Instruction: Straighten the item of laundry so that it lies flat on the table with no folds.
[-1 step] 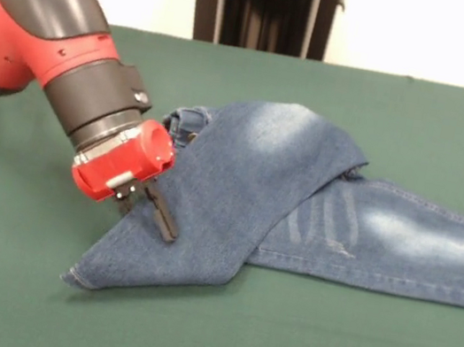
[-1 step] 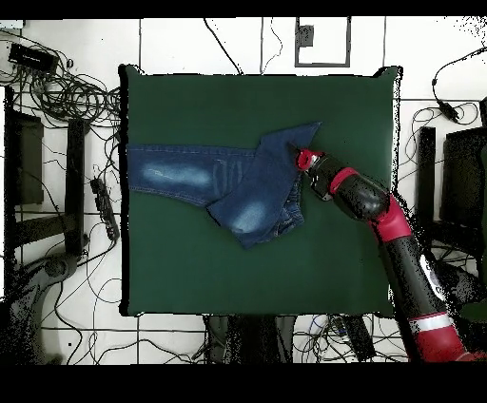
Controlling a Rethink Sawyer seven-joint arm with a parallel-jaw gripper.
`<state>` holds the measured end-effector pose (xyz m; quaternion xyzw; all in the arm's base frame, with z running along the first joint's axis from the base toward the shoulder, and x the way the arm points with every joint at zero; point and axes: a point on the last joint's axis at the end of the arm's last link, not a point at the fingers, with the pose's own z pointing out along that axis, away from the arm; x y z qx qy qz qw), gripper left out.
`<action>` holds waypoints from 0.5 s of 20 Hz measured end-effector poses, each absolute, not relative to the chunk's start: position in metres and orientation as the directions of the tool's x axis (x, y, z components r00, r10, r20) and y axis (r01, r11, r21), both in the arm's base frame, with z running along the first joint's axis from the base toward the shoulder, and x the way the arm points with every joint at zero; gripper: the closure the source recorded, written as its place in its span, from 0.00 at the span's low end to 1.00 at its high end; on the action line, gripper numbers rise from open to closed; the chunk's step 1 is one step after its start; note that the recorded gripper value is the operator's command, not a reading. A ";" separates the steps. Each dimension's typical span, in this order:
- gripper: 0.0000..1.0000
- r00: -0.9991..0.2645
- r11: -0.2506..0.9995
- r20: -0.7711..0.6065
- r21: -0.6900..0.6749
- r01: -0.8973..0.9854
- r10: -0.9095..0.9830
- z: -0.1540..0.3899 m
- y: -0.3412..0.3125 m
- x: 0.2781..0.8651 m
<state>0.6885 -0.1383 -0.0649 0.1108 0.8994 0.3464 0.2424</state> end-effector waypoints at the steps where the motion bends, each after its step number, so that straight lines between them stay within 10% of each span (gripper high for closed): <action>1: 1.00 -0.859 0.735 -0.359 0.677 0.029 0.365 -0.065 -0.137 0.688; 10: 1.00 -0.856 0.763 -0.401 0.647 -0.014 0.325 -0.047 -0.130 0.690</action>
